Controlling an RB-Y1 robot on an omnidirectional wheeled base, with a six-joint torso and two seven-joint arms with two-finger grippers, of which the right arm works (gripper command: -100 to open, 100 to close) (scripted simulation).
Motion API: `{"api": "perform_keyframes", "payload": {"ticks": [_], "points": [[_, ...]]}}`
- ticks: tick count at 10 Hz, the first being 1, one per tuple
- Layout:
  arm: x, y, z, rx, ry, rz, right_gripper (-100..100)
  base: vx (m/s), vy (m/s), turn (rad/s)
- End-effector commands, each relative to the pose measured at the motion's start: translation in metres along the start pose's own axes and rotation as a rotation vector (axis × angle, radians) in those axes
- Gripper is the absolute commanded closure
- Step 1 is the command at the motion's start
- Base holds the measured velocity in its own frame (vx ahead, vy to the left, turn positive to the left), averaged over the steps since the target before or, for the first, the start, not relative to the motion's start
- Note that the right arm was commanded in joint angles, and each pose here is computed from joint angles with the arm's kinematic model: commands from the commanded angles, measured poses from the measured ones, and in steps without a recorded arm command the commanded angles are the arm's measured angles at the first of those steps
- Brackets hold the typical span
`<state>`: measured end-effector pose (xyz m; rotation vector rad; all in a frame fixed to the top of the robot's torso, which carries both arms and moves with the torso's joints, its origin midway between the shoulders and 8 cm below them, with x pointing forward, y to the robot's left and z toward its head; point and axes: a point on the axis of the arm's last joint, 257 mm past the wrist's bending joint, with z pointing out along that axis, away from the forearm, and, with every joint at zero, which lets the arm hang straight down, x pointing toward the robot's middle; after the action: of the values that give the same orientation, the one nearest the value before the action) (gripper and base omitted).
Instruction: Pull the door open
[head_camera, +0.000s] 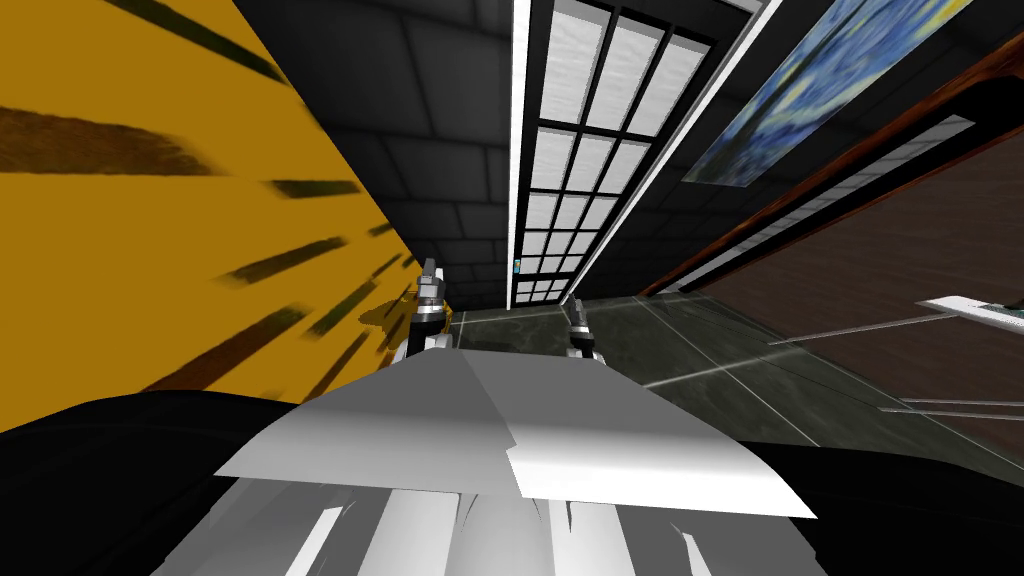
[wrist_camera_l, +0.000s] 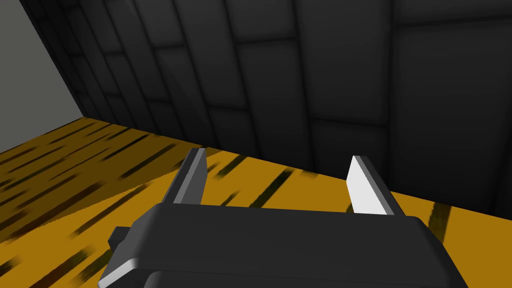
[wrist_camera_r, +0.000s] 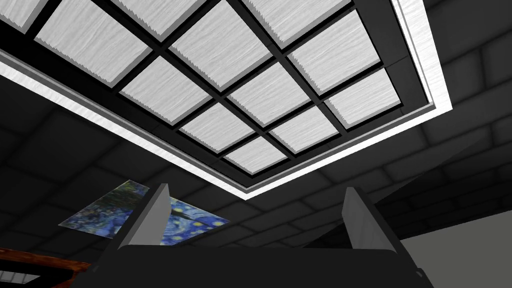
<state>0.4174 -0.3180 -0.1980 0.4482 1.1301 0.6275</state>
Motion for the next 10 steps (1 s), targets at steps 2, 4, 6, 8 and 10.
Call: {"api": "perform_keyframes", "payload": {"ticks": [2,4,6,8,10], "points": [[0.012,-0.014,-0.0041,0.016,0.029,-0.06,-100,0.118,0.064,0.039],[0.022,-0.024,-0.0079,0.027,0.051,-0.102,-100,0.106,0.063,0.039],[0.031,-0.033,-0.012,0.037,0.074,-0.143,-100,0.112,0.067,0.04],[0.04,-0.042,-0.0164,0.046,0.097,-0.182,-100,0.091,0.062,0.035],[0.049,-0.05,-0.021,0.054,0.121,-0.22,-100,0.105,0.047,0.039]]}}
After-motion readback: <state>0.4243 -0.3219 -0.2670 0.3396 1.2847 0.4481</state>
